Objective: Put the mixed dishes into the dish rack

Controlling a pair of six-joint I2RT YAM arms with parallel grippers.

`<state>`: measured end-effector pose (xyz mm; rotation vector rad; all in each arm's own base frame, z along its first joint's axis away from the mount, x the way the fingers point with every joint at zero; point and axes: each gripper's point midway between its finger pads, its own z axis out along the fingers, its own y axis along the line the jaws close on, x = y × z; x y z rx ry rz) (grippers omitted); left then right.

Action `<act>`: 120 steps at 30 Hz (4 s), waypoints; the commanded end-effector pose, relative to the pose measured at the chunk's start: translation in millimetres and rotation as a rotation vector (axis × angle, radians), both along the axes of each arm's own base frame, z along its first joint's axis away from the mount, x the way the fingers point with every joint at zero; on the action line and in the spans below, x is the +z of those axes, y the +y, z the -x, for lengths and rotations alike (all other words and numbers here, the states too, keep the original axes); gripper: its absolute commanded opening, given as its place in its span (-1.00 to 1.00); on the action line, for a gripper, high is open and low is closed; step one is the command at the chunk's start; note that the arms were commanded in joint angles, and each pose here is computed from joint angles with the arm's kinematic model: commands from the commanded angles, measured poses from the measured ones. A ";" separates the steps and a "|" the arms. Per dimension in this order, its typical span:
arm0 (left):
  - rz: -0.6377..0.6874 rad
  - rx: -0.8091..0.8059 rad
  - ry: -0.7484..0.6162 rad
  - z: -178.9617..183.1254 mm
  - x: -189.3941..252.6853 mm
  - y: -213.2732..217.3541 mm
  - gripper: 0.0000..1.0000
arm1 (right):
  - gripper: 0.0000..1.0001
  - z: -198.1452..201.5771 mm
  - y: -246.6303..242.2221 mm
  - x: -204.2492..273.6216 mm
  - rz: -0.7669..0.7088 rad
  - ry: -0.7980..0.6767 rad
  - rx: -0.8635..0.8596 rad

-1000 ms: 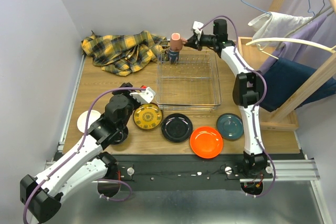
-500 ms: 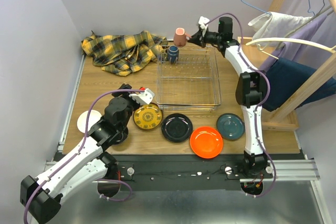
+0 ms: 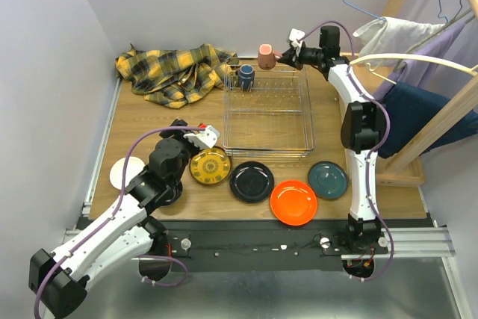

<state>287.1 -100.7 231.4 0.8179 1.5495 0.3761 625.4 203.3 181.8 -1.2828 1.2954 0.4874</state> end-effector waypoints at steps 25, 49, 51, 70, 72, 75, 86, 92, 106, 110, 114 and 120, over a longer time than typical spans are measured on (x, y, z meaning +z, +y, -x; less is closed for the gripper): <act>-0.007 0.022 0.031 -7.9 -14.7 -2.3 0.39 | -0.99 7.8 4.7 -69.3 0.017 0.152 0.074; 0.080 -0.037 -0.015 -10.8 14.0 -14.1 0.72 | 0.37 8.6 -21.4 5.8 0.119 0.058 -0.119; 0.093 -0.059 0.025 -11.3 20.1 -15.2 0.76 | 0.37 15.8 -21.0 35.1 0.107 0.033 -0.135; 0.012 -0.122 0.549 43.6 -22.8 18.4 0.48 | 0.55 146.8 16.4 82.4 0.009 0.215 -0.155; 0.003 -0.183 0.712 73.7 -43.2 16.9 0.33 | 0.55 172.8 29.4 85.8 0.013 0.205 -0.121; -0.046 -0.310 0.883 113.1 -70.2 11.4 0.26 | 0.55 202.2 44.5 57.5 0.059 0.249 -0.101; -0.280 -0.287 1.021 144.7 -146.1 37.4 0.12 | 0.55 225.8 50.6 42.5 0.098 0.310 -0.135; -0.332 -0.328 1.080 160.1 -159.8 38.0 0.11 | 0.55 222.1 48.2 38.6 0.112 0.307 -0.153; -0.336 -0.325 1.191 161.2 -149.9 31.8 -1.00 | 0.55 214.9 47.5 38.0 0.133 0.286 -0.167; -0.315 -0.369 1.100 162.2 -91.6 30.5 -1.00 | 0.54 214.0 47.4 39.5 0.143 0.289 -0.165; -0.239 -0.405 0.936 140.4 -27.8 11.9 -1.00 | 0.54 205.2 47.2 45.5 0.126 0.307 -0.209; 0.063 -0.554 0.723 79.1 42.7 -71.8 -1.00 | 0.53 177.2 29.8 56.8 0.019 0.373 -0.479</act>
